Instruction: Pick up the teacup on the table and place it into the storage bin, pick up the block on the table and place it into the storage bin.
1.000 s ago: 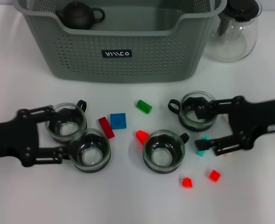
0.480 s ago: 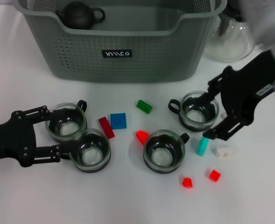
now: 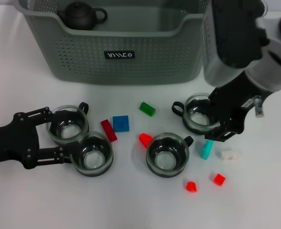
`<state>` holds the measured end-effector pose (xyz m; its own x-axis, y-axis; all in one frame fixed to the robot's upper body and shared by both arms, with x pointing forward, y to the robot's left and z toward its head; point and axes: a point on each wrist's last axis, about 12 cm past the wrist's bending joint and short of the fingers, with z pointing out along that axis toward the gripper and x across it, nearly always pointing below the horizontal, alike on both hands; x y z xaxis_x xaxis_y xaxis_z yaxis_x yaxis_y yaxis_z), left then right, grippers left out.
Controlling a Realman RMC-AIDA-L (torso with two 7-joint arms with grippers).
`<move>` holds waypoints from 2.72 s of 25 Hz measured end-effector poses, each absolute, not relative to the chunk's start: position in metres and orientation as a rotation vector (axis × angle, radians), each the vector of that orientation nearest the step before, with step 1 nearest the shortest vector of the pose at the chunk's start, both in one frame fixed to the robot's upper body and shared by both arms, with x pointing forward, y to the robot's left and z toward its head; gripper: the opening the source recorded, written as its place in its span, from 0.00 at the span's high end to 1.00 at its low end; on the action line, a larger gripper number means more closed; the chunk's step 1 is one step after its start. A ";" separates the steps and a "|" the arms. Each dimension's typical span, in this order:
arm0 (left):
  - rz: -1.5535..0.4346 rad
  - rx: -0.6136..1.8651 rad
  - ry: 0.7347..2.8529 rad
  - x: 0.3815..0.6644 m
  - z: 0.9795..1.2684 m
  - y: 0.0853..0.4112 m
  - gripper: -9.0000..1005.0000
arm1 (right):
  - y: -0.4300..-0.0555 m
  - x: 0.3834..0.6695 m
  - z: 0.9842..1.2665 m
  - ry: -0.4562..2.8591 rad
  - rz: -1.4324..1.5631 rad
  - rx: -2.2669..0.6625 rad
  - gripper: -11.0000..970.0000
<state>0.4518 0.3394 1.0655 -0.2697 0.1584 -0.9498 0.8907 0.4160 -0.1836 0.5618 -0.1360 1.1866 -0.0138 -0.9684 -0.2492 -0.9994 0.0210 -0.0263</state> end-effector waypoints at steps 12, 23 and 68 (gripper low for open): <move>-0.950 0.923 1.703 0.452 1.064 0.338 0.16 | -0.138 0.575 1.150 2.179 0.164 -1.961 0.40; -0.953 0.921 1.705 0.451 1.063 0.337 0.16 | -0.138 0.574 1.134 2.211 0.179 -1.953 0.50; -0.970 0.923 1.675 0.459 1.064 0.326 0.16 | -0.076 0.674 1.226 1.779 0.505 -1.065 0.89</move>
